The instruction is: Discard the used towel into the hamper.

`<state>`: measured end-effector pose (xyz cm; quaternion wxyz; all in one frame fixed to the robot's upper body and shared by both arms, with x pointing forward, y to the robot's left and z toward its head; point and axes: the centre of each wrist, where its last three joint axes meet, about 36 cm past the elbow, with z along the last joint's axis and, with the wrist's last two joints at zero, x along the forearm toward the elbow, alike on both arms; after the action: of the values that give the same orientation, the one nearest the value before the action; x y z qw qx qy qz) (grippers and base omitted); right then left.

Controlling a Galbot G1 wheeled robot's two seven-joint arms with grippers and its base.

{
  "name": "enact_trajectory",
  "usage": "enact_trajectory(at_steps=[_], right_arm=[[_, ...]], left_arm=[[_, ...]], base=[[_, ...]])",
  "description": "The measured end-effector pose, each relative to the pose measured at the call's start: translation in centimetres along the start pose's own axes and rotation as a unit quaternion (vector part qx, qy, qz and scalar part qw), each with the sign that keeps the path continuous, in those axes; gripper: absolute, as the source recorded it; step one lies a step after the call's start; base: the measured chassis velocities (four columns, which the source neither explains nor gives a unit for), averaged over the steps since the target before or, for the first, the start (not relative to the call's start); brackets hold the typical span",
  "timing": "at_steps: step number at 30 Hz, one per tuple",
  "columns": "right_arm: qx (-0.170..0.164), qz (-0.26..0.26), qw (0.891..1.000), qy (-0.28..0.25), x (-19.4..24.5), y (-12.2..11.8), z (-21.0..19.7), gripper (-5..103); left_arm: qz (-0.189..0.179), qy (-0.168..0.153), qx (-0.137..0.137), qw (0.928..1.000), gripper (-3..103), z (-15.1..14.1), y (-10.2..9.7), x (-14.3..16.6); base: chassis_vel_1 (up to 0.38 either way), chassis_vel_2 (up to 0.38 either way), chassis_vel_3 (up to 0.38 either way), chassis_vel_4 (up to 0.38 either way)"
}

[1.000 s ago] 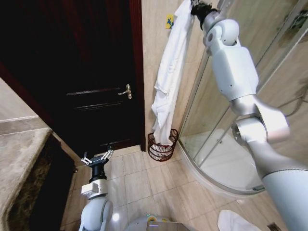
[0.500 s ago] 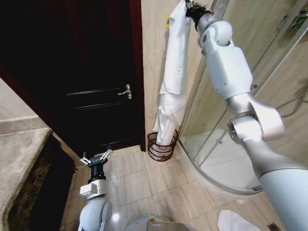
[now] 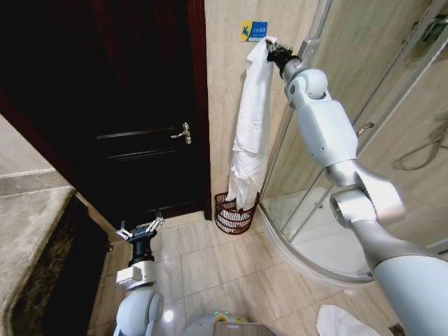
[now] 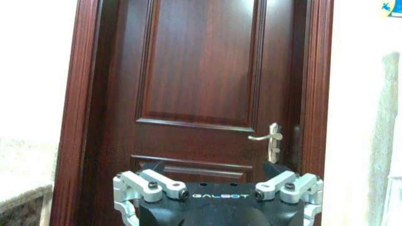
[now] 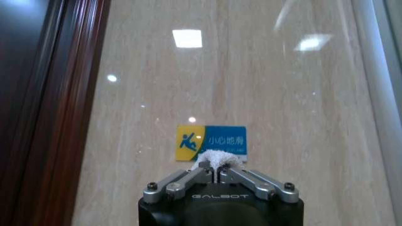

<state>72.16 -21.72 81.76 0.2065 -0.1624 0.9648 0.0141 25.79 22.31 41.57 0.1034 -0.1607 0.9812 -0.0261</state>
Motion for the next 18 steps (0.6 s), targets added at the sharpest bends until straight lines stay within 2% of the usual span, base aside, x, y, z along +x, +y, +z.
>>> enact_trajectory(at_steps=[5, 12, 15, 18], right_arm=[[-0.027, 0.004, 1.0, 0.013, 0.9, 0.4, 3.2, 1], [-0.034, 0.008, 0.999, 0.024, 1.7, 0.5, 5.6, 1], [-0.036, 0.012, 0.999, 0.035, 2.5, 0.5, 7.8, 1], [-0.036, 0.013, 0.999, 0.038, 2.8, 0.7, 8.5, 1]], left_arm=[[0.002, 0.005, -0.005, 1.0, 100, 0.2, 0.1, 0.2], [0.011, 0.004, -0.005, 0.9999, 100, 0.2, 0.1, 0.3], [0.031, -0.006, 0.002, 0.9995, 100, 0.3, 0.0, 0.4], [0.035, -0.007, 0.003, 0.9994, 100, 0.3, 0.0, 0.4]], base=[[0.0, 0.0, 0.0, 0.0], [0.0, 0.0, 0.0, 0.0], [0.0, 0.0, 0.0, 0.0], [0.0, 0.0, 0.0, 0.0]])
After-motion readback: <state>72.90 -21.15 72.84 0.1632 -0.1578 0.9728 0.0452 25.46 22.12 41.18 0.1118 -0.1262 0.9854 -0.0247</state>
